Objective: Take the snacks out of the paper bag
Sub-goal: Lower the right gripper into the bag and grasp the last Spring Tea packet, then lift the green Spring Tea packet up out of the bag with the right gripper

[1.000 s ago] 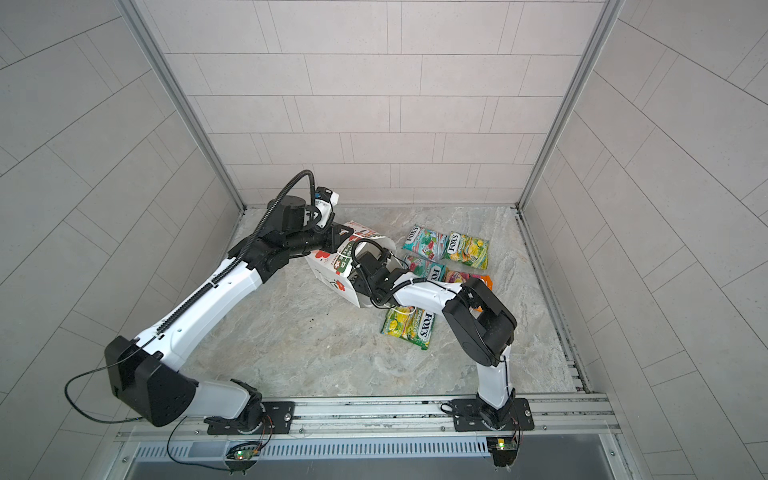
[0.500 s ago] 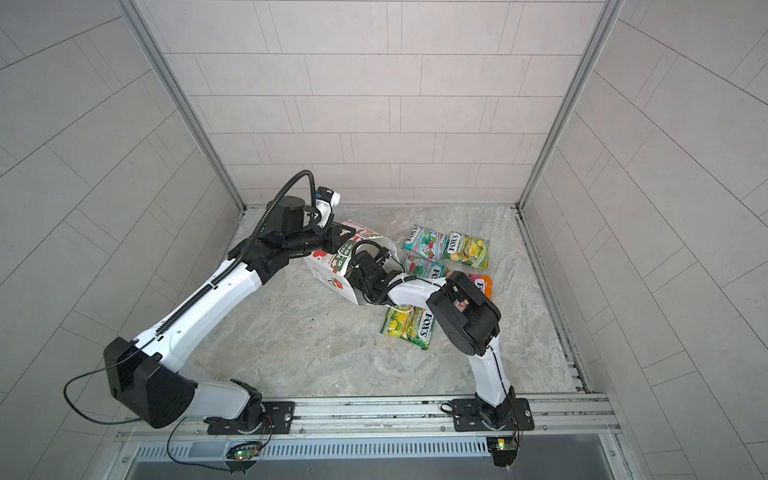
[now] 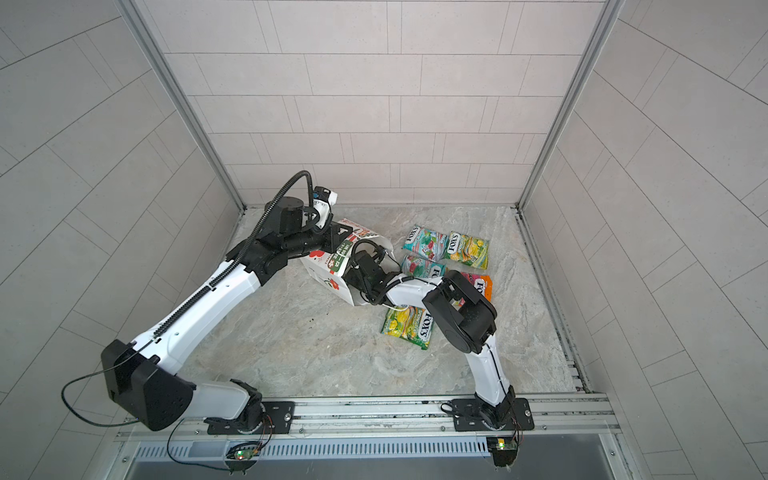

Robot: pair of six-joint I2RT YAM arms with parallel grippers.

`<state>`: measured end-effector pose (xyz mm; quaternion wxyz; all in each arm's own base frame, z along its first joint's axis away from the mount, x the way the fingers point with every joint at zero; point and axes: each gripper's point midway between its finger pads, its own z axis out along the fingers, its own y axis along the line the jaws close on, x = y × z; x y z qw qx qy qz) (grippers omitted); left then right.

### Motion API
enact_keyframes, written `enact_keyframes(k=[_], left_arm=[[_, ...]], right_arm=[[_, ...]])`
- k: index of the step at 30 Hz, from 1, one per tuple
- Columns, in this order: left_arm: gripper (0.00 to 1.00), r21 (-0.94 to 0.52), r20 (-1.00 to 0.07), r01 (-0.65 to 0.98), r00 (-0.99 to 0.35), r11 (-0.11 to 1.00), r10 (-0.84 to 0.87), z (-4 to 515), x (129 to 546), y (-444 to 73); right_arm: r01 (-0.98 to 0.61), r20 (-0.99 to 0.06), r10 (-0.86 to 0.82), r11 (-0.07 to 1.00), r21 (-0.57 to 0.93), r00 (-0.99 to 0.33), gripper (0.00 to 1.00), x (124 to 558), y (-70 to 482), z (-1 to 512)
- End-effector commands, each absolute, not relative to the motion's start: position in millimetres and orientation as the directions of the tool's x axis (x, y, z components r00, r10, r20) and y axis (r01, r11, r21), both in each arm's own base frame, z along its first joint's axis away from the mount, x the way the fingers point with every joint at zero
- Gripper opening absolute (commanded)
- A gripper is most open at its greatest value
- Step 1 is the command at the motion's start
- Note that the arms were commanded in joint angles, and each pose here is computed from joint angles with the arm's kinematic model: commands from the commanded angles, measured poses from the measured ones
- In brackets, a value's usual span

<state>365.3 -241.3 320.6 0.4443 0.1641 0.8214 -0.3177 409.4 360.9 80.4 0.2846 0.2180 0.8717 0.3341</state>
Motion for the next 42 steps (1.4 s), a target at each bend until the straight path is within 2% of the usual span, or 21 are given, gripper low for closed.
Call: enact_keyframes(k=[1,13,33,42], left_arm=[[0.0,-0.349,-0.86,0.527,-0.508,0.775,-0.042,334,366,-229],[0.0,-0.318,-0.868,0.45,-0.492,0.834,-0.065,330,374,-213],[0.0,-0.305,-0.878,0.443,-0.474,0.843,-0.068,333,373,-209],[0.0,-0.302,-0.877,0.436,-0.475,0.847,-0.068,331,374,-208]], right_arm=[[0.114,-0.407,0.527,0.703,0.702,-0.746,0.0,400,354,117],[0.012,-0.48,0.444,0.744,0.668,-0.757,0.0,370,331,164],[-0.107,-0.651,0.452,0.767,0.633,-0.609,0.0,353,278,257],[-0.197,-0.685,0.418,0.752,0.63,-0.597,0.0,338,264,305]])
